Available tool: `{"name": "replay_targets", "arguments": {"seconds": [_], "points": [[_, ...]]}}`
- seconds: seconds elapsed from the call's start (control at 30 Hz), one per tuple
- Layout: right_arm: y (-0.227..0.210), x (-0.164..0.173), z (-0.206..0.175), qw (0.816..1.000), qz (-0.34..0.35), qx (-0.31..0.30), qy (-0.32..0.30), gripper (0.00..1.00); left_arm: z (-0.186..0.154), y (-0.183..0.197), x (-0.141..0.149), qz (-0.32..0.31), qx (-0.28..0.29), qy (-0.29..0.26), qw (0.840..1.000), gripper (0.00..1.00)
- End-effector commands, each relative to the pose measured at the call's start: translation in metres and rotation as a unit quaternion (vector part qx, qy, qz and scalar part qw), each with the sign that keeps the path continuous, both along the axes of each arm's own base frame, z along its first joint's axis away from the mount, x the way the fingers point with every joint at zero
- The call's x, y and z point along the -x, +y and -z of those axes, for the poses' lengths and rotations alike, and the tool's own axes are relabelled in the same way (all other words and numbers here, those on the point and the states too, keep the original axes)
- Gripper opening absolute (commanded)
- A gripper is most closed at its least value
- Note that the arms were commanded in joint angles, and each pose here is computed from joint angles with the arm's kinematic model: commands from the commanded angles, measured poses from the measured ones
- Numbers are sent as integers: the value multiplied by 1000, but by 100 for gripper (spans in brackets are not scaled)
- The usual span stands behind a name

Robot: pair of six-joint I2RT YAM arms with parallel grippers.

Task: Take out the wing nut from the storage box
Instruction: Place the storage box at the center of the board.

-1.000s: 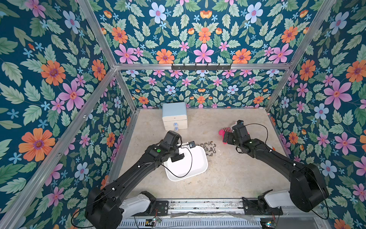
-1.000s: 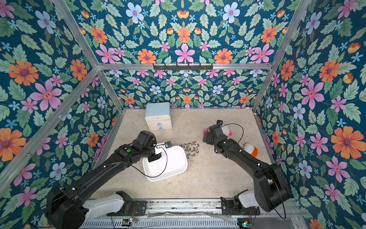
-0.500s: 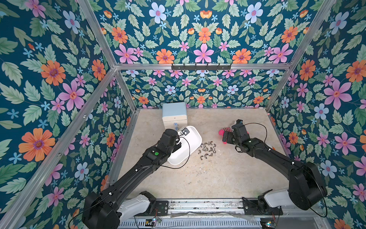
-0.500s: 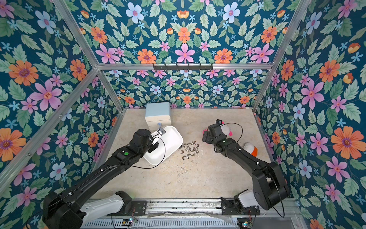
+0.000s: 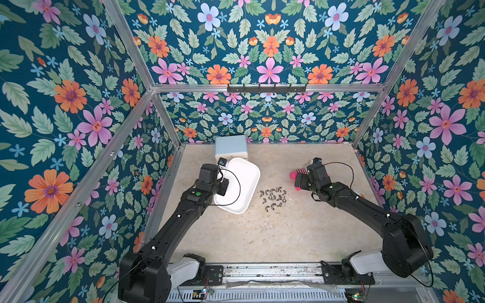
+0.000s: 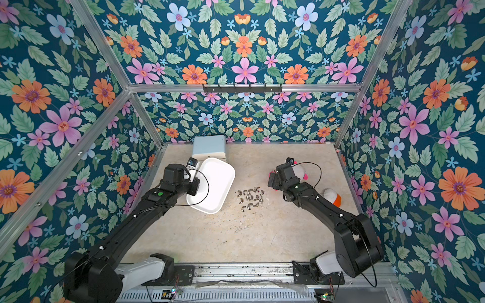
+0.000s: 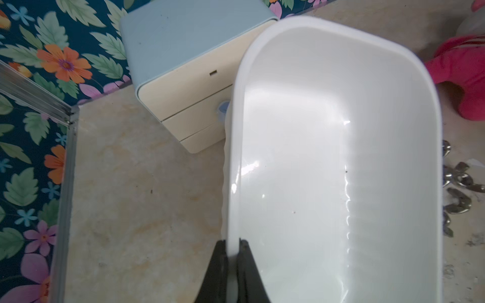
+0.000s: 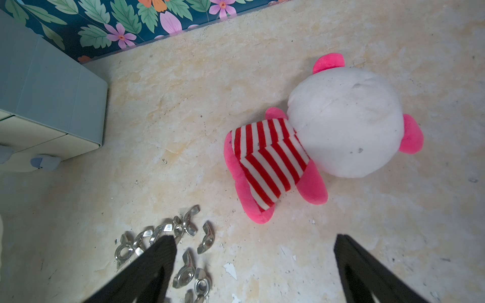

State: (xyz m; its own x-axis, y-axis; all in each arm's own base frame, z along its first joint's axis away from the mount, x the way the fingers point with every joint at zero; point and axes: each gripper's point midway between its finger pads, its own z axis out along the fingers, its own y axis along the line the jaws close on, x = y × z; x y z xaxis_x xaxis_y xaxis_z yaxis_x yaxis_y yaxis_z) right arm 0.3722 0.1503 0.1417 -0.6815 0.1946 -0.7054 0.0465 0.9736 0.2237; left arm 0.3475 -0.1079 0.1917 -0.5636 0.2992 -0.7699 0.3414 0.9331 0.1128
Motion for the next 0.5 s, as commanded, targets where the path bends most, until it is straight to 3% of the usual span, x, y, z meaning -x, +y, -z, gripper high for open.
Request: {"name": "replay_targets", "arguments": {"seconds": [0.0, 0.27, 0.47], "points": [[0, 2, -1, 1000, -3, 1, -4, 99, 7, -20, 4, 1, 86, 51, 995, 0], [-1, 4, 5, 1000, -3, 3, 1, 99, 46, -31, 21, 10, 127, 123, 984, 0], [3, 2, 9, 1000, -10, 1, 6, 99, 68, -16, 27, -37, 115, 158, 980, 0]]}}
